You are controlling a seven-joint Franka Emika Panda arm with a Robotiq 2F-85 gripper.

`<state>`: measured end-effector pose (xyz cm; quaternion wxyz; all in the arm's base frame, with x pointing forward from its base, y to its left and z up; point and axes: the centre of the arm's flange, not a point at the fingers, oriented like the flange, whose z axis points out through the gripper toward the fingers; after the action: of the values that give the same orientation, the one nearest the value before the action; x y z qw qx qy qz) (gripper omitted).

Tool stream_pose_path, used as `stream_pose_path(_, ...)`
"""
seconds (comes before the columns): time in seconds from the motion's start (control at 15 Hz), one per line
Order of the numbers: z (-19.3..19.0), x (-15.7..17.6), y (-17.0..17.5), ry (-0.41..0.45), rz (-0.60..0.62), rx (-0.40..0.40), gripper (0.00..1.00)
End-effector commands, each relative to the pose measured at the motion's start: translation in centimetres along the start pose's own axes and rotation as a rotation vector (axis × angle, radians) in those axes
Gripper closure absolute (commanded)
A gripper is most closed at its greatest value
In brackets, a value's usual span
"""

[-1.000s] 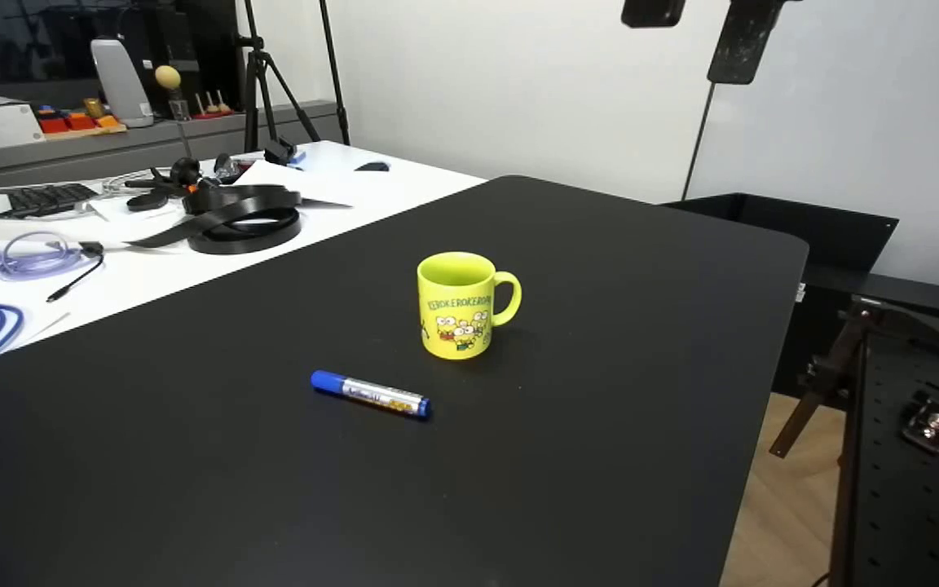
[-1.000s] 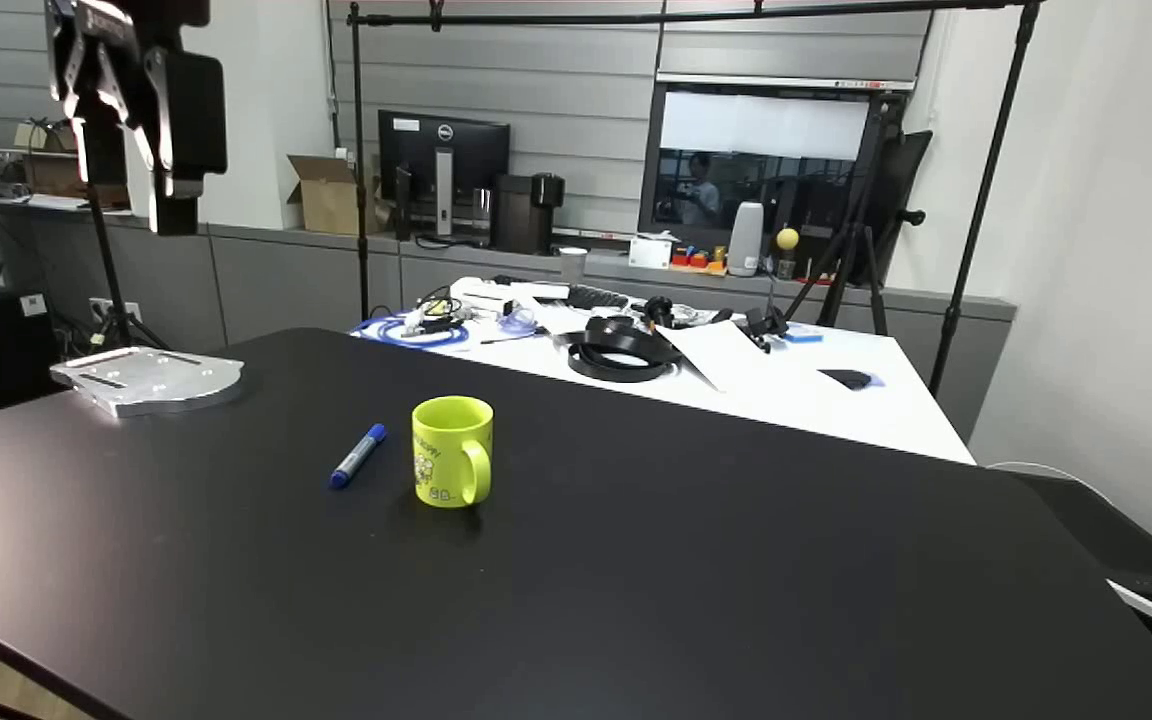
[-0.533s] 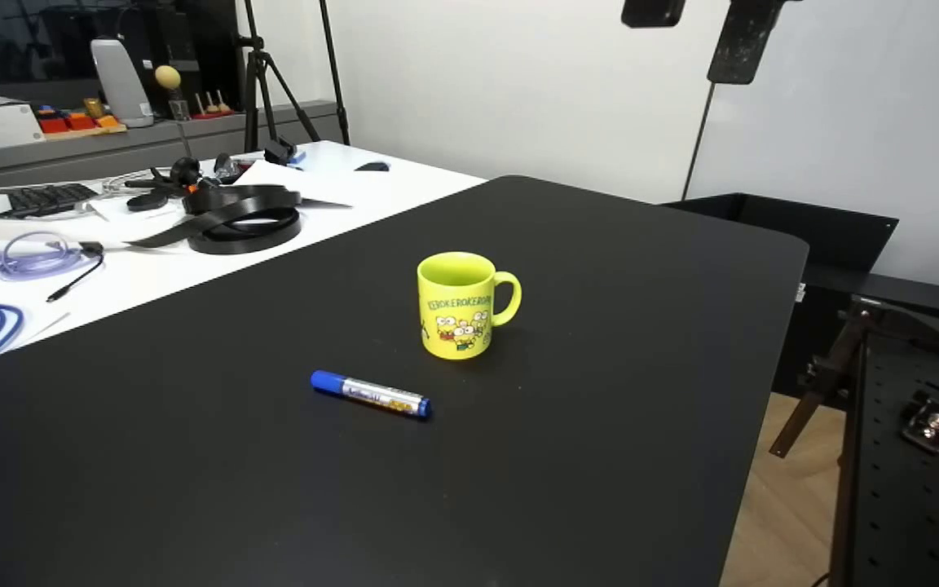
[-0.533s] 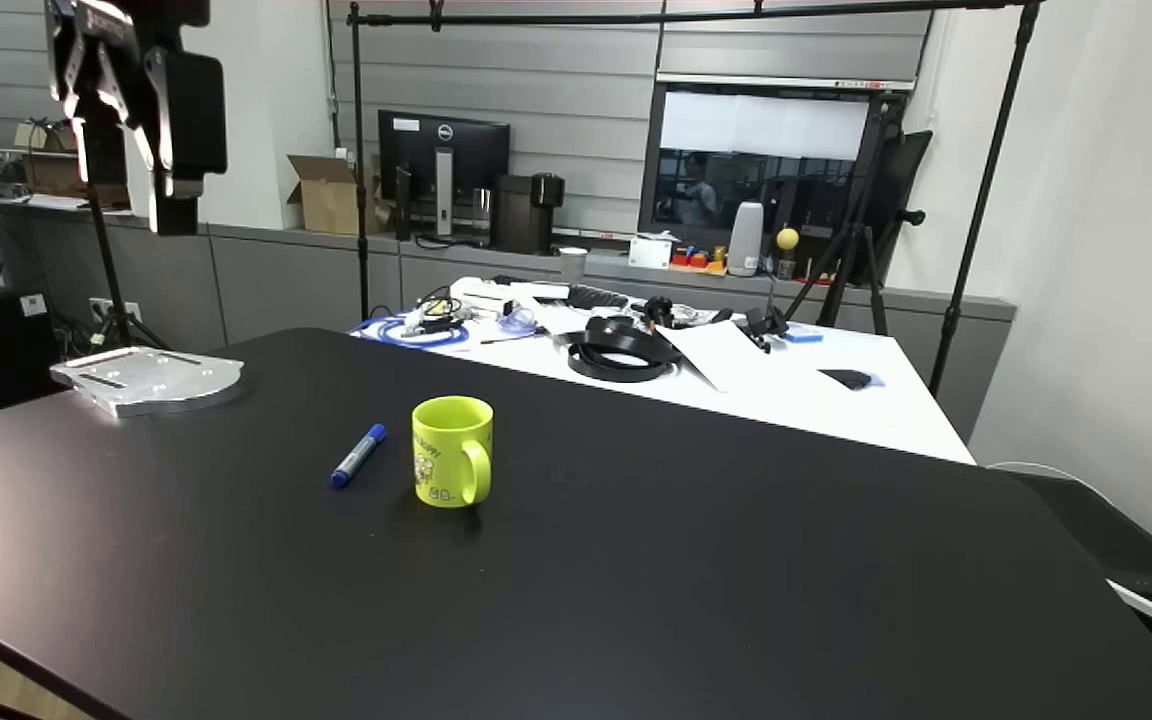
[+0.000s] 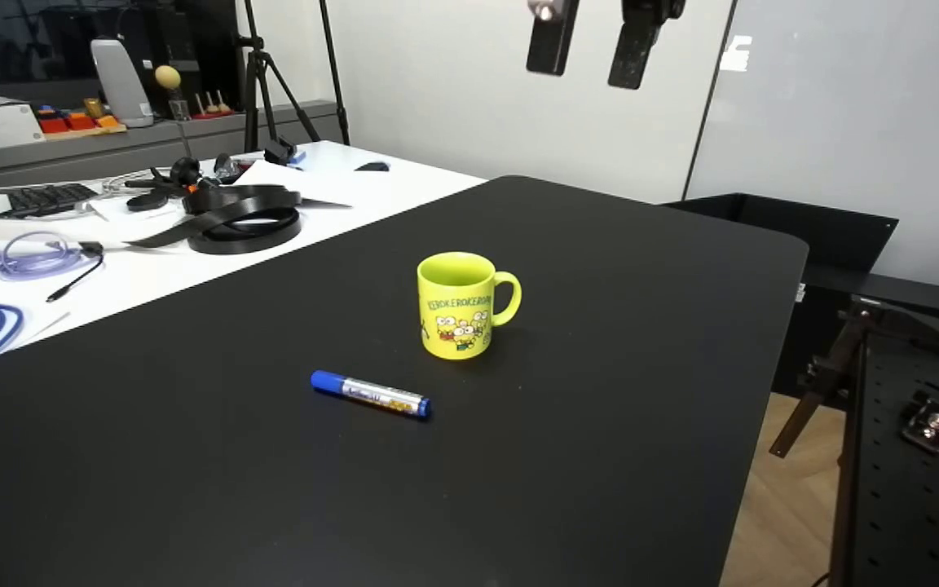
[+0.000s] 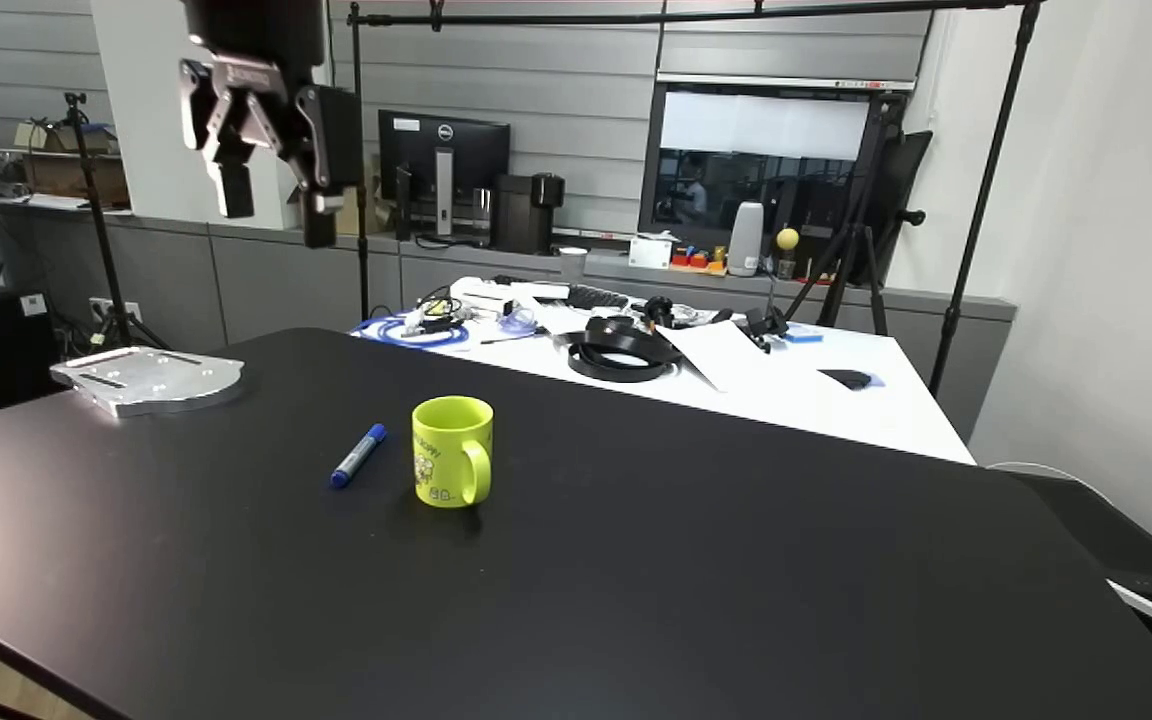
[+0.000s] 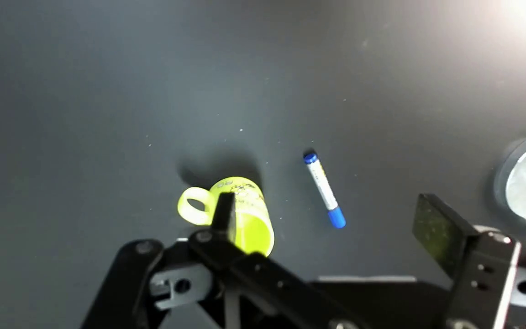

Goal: Put the marker in the mug

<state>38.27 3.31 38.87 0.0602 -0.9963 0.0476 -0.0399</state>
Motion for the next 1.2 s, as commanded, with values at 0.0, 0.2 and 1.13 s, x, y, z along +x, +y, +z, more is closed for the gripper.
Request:
stream_pose_path(0.0, 3.9, 8.0, -0.3, -0.093, -0.082, -0.075, 0.0)
stream_pose_path(0.2, 4.1, 4.7, 0.0, -0.095, -0.085, -0.067, 0.0)
stream_pose_path(1.13, 18.2, 10.9, -5.2, -0.143, -0.398, -0.259, 0.0)
